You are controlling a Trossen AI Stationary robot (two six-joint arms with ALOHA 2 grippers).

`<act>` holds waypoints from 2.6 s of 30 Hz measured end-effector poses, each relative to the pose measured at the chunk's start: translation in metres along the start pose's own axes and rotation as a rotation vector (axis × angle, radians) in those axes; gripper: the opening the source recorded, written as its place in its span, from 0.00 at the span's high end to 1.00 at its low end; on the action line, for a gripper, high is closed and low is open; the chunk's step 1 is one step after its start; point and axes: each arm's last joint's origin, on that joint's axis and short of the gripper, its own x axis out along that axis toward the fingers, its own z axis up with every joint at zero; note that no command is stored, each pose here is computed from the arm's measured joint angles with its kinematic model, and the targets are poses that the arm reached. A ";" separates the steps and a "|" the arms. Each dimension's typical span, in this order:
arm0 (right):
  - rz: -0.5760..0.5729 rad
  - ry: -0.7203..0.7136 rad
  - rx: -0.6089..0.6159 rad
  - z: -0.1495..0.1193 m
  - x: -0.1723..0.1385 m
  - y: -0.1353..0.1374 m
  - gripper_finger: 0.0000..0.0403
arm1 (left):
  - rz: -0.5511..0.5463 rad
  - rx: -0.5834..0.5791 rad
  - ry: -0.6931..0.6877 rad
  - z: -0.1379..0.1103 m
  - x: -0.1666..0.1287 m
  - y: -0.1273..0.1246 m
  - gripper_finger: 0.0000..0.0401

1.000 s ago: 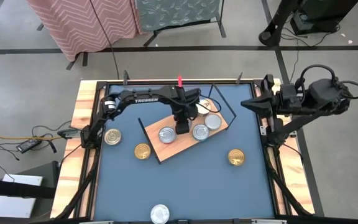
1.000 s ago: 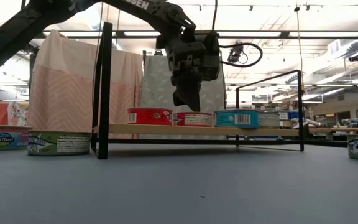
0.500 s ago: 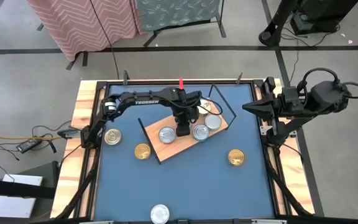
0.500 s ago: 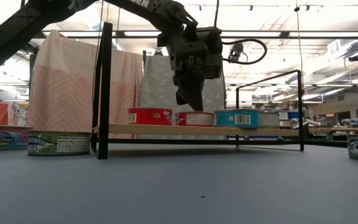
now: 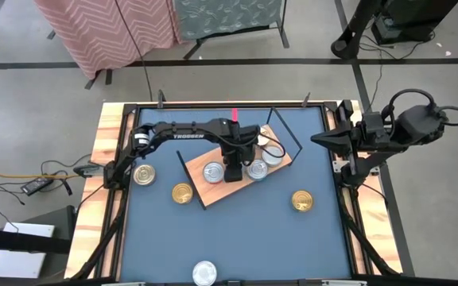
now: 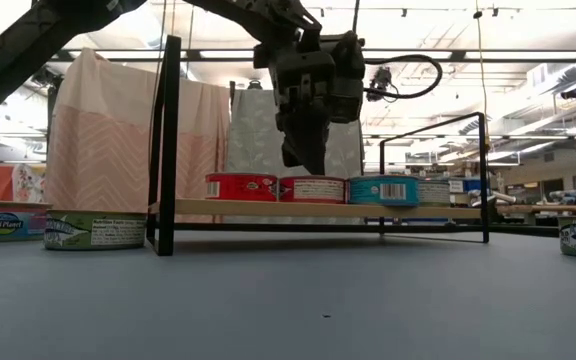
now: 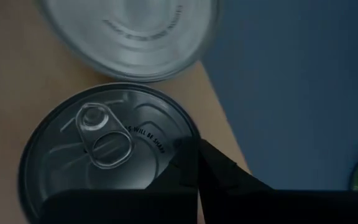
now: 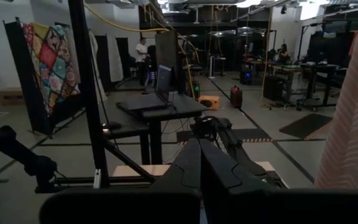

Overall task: Stack canned seafood by type on shelf
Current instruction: Stack the red tuna can on top of the red tuna can on the shelf

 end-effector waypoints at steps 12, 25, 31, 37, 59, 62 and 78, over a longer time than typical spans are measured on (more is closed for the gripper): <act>0.003 -0.006 0.003 0.000 0.001 0.001 0.99 | -0.046 0.007 0.006 0.002 0.007 -0.018 1.00; 0.004 -0.005 0.002 0.000 0.001 0.001 0.99 | 0.024 0.092 -0.114 0.019 -0.017 -0.025 1.00; 0.005 -0.003 0.002 0.000 0.001 0.001 0.99 | 0.110 0.095 -0.112 0.019 -0.030 -0.011 1.00; 0.030 -0.002 0.003 0.000 0.000 0.004 0.99 | 0.141 0.087 0.009 0.003 -0.020 0.004 1.00; -0.011 -0.004 -0.040 0.000 -0.002 0.006 0.99 | 0.168 0.115 -0.024 0.008 -0.027 0.005 1.00; -0.017 -0.004 -0.042 0.000 -0.002 0.006 0.99 | 0.190 0.121 -0.007 0.006 -0.027 0.007 1.00; -0.017 -0.011 -0.039 0.001 -0.002 0.006 0.99 | 0.146 0.117 0.009 0.001 -0.033 0.019 1.00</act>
